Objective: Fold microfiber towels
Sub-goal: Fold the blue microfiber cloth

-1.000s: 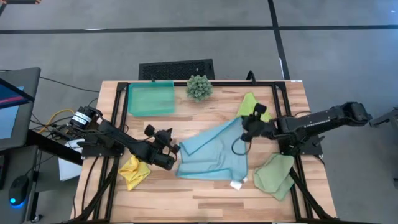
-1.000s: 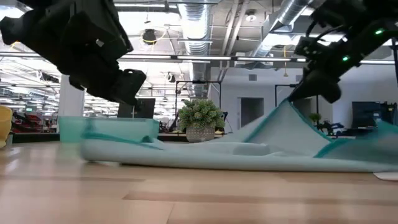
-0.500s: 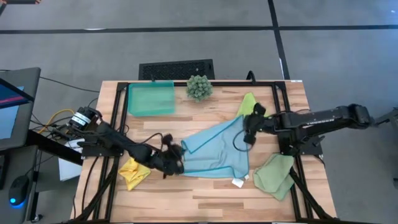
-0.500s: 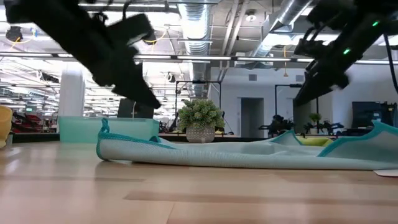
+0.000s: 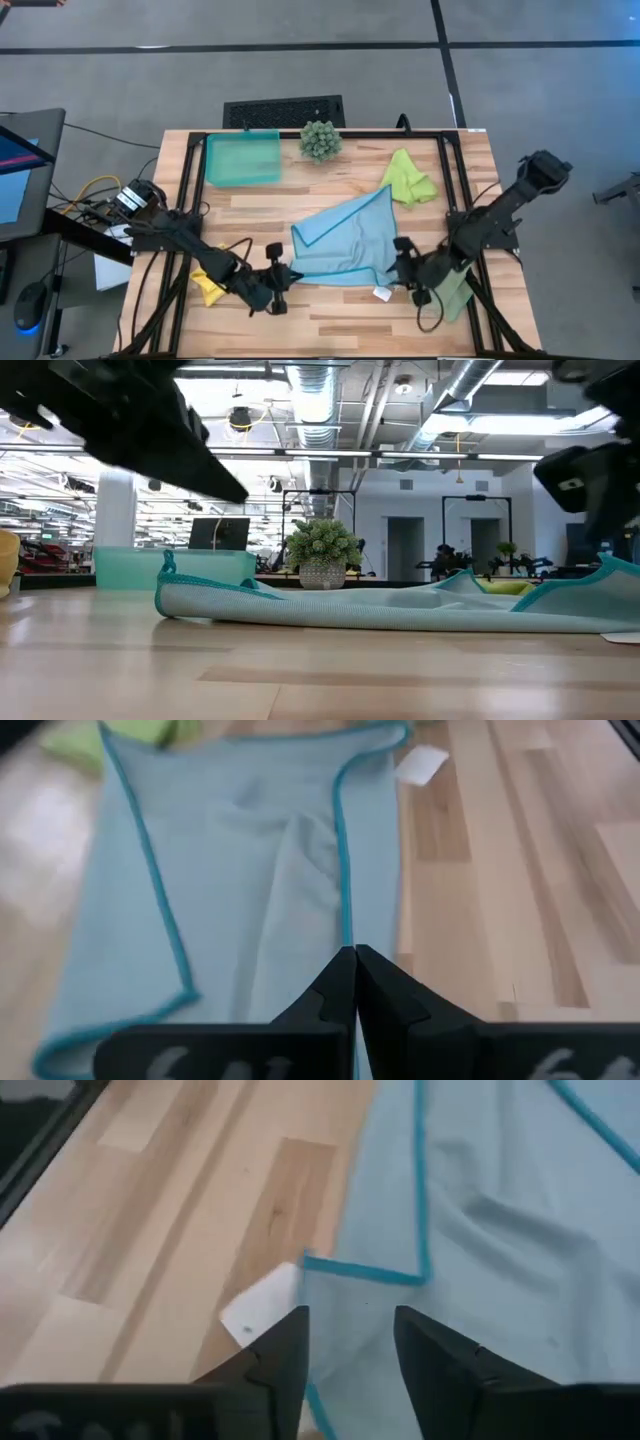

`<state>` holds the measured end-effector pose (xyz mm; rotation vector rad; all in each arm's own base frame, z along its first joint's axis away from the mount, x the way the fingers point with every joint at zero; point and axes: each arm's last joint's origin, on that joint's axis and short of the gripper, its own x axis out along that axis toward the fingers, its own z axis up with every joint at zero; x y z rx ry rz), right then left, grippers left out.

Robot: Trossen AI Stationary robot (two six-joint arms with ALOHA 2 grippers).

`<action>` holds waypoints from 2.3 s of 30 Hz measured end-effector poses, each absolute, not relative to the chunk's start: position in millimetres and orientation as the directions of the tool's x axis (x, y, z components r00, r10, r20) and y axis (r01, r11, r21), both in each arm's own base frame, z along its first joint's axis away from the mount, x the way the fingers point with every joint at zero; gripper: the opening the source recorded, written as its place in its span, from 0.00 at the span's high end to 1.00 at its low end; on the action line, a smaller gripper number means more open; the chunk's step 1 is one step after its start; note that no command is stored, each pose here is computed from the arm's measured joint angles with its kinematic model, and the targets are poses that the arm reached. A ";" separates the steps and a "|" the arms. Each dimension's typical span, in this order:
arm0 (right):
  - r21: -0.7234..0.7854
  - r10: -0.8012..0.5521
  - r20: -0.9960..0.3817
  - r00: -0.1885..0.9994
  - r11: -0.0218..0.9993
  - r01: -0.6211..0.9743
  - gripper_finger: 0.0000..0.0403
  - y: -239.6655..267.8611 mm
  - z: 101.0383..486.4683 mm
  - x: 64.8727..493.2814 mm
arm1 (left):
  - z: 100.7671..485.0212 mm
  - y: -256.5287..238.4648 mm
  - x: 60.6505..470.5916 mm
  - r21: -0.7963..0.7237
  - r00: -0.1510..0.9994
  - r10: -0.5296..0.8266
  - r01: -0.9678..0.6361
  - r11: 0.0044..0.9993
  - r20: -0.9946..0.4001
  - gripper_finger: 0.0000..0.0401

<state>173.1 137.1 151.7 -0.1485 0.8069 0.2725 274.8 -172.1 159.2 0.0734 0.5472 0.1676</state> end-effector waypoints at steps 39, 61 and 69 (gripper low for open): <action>0.148 0.451 -0.793 0.409 0.794 -0.589 0.89 211.7 131.7 172.4 | 138.4 -20.5 340.4 0.152 0.451 0.443 -0.547 0.823 -0.775 1.00; -0.058 0.440 -0.560 0.702 0.824 -0.563 0.71 192.4 187.2 177.5 | 120.0 -89.0 309.2 0.327 0.497 0.459 -0.333 0.885 -0.736 0.76; -0.068 0.412 -0.555 0.722 0.843 -0.533 0.71 184.8 184.8 189.4 | 106.0 -75.1 300.0 0.263 0.629 0.333 -0.206 0.943 -0.702 0.66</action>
